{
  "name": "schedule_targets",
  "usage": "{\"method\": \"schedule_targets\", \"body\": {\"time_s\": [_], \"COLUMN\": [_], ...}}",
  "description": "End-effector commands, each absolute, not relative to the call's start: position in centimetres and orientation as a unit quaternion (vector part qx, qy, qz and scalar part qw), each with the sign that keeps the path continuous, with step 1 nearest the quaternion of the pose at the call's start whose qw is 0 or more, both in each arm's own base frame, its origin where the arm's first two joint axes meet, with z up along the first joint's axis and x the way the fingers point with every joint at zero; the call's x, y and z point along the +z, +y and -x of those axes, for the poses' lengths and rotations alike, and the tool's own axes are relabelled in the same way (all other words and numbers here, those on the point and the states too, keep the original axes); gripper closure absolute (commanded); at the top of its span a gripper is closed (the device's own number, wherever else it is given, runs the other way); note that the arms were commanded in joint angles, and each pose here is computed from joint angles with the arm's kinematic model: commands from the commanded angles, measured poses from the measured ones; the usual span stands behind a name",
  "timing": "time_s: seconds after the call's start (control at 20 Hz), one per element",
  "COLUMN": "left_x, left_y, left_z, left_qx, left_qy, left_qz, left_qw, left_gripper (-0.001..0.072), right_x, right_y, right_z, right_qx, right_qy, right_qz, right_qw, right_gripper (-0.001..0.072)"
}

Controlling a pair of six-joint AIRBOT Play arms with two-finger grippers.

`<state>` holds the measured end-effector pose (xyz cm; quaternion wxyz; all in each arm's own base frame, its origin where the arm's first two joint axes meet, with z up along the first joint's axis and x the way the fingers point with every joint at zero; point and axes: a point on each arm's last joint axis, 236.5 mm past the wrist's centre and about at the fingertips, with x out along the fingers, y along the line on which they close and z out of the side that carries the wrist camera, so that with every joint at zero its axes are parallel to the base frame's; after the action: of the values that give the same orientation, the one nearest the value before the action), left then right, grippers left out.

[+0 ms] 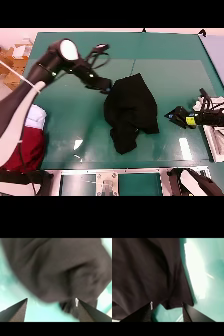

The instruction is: Fold the shirts.

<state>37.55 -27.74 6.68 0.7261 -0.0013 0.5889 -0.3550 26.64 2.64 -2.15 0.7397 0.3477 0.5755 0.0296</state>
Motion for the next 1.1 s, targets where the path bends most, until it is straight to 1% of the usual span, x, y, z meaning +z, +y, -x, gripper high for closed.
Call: {"method": "schedule_targets", "body": {"time_s": [0.0, 0.1, 0.25, 0.35, 0.45, 0.55, 0.65, 0.7, 0.75, 0.8, 0.85, 0.9, 0.95, 1.0, 1.05], "left_x": [4.1, 1.2, -3.1, -5.3, -7.8, -10.1, -10.7, -10.5, -10.4, -10.4, -10.4, -10.4, -10.5, -10.3, -10.0], "left_y": [-20.8, -20.3, -24.1, -27.5, -30.3, -32.4, -34.5, -35.6, -36.4, -36.7, -36.7, -36.5, -36.2, -35.9, -35.4], "left_z": [-35.6, -33.7, -27.7, -24.0, -21.7, -20.4, -20.3, -20.4, -20.5, -20.3, -20.0, -19.7, -19.4, -19.3, -19.5], "left_qx": [-0.284, -0.271, -0.326, -0.363, -0.369, -0.358, -0.362, -0.365, -0.370, -0.373, -0.376, -0.385, -0.397, -0.400, -0.402], "left_qy": [0.690, 0.719, 0.746, 0.744, 0.734, 0.722, 0.700, 0.687, 0.678, 0.674, 0.676, 0.678, 0.676, 0.679, 0.683], "left_qz": [0.057, 0.090, 0.139, 0.168, 0.175, 0.166, 0.159, 0.166, 0.168, 0.165, 0.162, 0.150, 0.136, 0.133, 0.136], "left_qw": [0.664, 0.634, 0.563, 0.535, 0.542, 0.568, 0.595, 0.605, 0.612, 0.616, 0.613, 0.608, 0.606, 0.601, 0.594], "left_gripper": [0.0010, 0.0010, 0.0010, 0.0010, 0.0010, 0.0010, 0.0010, 0.0042, 0.0108, 0.0111, 0.0172, 0.0520, 0.0676, 0.0682, 0.0683], "right_x": [-4.8, -5.6, -6.5, -6.9, -7.0, -6.5, -6.3, -6.6, -7.3, -8.1, -8.9, -9.7, -10.4, -10.9, -11.1], "right_y": [2.3, 2.6, 3.4, 3.7, 3.7, 4.1, 4.2, 4.3, 4.5, 4.6, 4.8, 5.0, 5.2, 5.5, 5.7], "right_z": [-26.1, -26.2, -27.6, -28.6, -29.9, -31.8, -33.4, -33.7, -33.7, -33.5, -33.3, -33.0, -32.8, -32.8, -33.0], "right_qx": [0.007, 0.007, 0.028, 0.041, 0.049, 0.065, 0.073, 0.073, 0.071, 0.068, 0.066, 0.064, 0.062, 0.067, 0.077], "right_qy": [0.578, 0.587, 0.584, 0.584, 0.580, 0.565, 0.555, 0.555, 0.562, 0.570, 0.580, 0.587, 0.595, 0.598, 0.594], "right_qz": [-0.359, -0.369, -0.394, -0.408, -0.420, -0.441, -0.462, -0.470, -0.473, -0.477, -0.481, -0.484, -0.486, -0.482, -0.479], "right_qw": [0.733, 0.721, 0.709, 0.701, 0.696, 0.694, 0.688, 0.683, 0.675, 0.665, 0.654, 0.645, 0.637, 0.637, 0.642], "right_gripper": [0.0273, 0.0294, 0.0295, 0.0295, 0.0294, 0.0294, 0.0294, 0.0294, 0.0294, 0.0294, 0.0295, 0.0316, 0.0374, 0.0436, 0.0513]}}
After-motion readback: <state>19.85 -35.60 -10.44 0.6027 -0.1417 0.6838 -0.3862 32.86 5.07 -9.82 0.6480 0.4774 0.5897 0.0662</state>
